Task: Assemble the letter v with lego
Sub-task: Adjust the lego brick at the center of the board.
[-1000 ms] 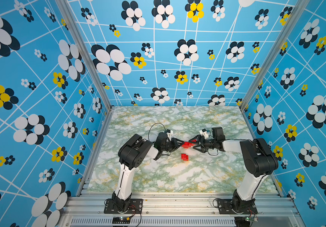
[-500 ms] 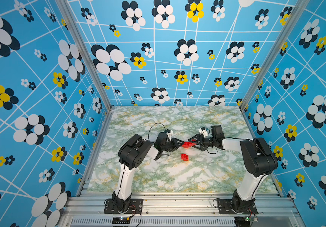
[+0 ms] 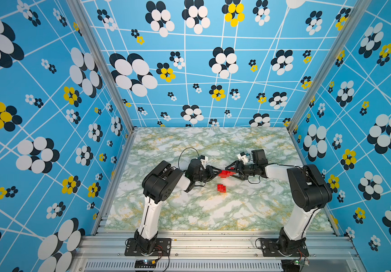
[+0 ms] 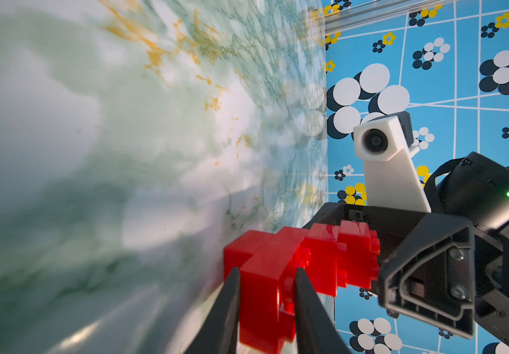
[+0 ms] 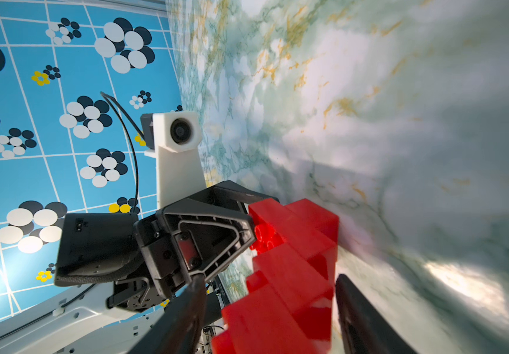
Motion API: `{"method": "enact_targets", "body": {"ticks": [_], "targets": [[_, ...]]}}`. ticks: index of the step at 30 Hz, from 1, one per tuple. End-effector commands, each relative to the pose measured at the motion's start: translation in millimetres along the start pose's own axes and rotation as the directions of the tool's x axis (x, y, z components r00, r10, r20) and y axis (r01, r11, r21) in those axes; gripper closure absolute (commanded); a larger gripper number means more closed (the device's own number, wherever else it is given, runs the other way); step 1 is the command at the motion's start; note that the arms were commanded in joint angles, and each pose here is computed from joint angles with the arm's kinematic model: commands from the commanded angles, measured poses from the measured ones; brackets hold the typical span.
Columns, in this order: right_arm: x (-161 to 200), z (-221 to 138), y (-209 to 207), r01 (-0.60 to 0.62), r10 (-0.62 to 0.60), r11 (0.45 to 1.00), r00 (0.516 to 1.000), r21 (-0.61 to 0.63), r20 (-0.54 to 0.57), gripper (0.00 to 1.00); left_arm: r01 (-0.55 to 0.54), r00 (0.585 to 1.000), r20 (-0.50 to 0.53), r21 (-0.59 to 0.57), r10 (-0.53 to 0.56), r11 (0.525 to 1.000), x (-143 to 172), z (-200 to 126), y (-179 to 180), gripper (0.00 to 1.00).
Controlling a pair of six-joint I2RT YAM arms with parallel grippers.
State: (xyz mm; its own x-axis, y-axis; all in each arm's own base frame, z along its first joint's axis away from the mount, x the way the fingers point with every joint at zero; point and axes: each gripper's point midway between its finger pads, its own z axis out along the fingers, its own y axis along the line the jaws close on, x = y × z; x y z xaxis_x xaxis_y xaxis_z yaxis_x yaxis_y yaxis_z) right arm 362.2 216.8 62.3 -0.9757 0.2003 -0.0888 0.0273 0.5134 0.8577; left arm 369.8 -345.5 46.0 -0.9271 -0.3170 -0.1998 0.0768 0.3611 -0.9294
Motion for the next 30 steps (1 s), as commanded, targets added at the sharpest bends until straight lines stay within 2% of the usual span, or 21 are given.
{"method": "enact_targets", "body": {"ticks": [1, 14, 28, 30], "targets": [[-0.2, 3.3, -3.3, 0.001, -0.001, 1.000, 1.000, 0.024, -0.012, 0.32, 0.011, 1.000, -0.007, -0.017, -0.011, 1.000, 4.6, 3.3, 9.9, 0.70], [0.2, 2.2, 1.2, 0.012, -0.011, 0.999, 1.000, 0.034, -0.019, 0.34, 0.006, 1.000, -0.009, -0.011, -0.007, 1.000, 4.7, 2.9, 7.7, 0.61], [3.9, -2.4, 3.6, 0.031, -0.028, 0.997, 0.999, 0.065, -0.033, 0.38, 0.001, 1.000, -0.004, -0.002, -0.001, 1.000, 2.8, 1.0, 6.0, 0.58], [3.9, -2.9, 3.3, 0.033, -0.031, 0.997, 0.999, 0.071, -0.036, 0.41, 0.000, 1.000, 0.000, -0.001, 0.000, 1.000, 2.1, -0.3, 5.6, 0.58]]}}
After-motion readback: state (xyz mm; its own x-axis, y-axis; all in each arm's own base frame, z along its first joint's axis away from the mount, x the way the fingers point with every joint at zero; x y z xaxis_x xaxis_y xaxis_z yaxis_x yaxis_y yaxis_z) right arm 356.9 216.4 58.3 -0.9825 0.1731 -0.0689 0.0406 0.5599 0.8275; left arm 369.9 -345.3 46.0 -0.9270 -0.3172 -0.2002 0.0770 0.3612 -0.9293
